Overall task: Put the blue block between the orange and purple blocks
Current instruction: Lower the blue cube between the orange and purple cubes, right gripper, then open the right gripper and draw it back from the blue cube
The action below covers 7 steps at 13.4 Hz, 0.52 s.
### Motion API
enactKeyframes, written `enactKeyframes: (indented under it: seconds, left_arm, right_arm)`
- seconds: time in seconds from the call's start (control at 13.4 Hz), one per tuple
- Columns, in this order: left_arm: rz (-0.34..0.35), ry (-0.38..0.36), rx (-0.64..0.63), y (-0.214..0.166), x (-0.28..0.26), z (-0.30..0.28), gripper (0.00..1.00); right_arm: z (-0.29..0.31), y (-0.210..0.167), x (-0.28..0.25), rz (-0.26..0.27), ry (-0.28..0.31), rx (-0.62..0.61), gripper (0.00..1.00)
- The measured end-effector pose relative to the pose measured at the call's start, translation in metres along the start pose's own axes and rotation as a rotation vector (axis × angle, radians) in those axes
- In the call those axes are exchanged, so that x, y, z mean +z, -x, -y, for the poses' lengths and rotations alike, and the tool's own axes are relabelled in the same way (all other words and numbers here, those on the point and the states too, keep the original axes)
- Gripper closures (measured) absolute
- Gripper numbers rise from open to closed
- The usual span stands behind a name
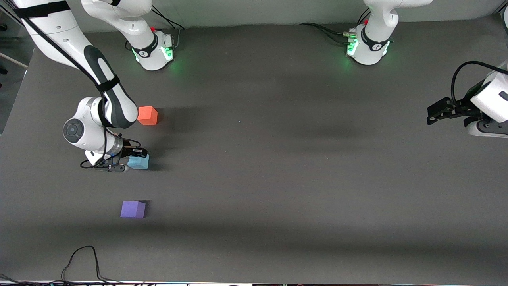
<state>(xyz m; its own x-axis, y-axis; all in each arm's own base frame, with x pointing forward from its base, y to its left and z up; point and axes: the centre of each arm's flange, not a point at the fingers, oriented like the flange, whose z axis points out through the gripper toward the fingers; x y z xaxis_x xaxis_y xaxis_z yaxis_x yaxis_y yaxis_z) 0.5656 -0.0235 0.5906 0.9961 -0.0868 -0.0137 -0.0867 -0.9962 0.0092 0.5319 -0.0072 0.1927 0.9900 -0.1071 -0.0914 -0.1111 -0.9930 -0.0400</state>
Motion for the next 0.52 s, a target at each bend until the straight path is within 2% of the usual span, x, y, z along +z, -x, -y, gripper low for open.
enactKeyframes:
  seconds: [0.15, 0.45, 0.52]
  left_arm:
    - [0.0, 0.0, 0.0, 0.0, 0.0, 0.0, 0.0]
    - [0.0, 0.0, 0.0, 0.0, 0.0, 0.0, 0.0]
    - [0.0, 0.0, 0.0, 0.0, 0.0, 0.0, 0.0]
  right_arm:
    - [0.0, 0.0, 0.0, -0.002, 0.0, 0.016, 0.44]
    - [0.01, -0.005, -0.008, -0.023, -0.002, 0.01, 0.03]
    - [0.013, -0.01, -0.025, -0.031, -0.006, 0.004, 0.0]
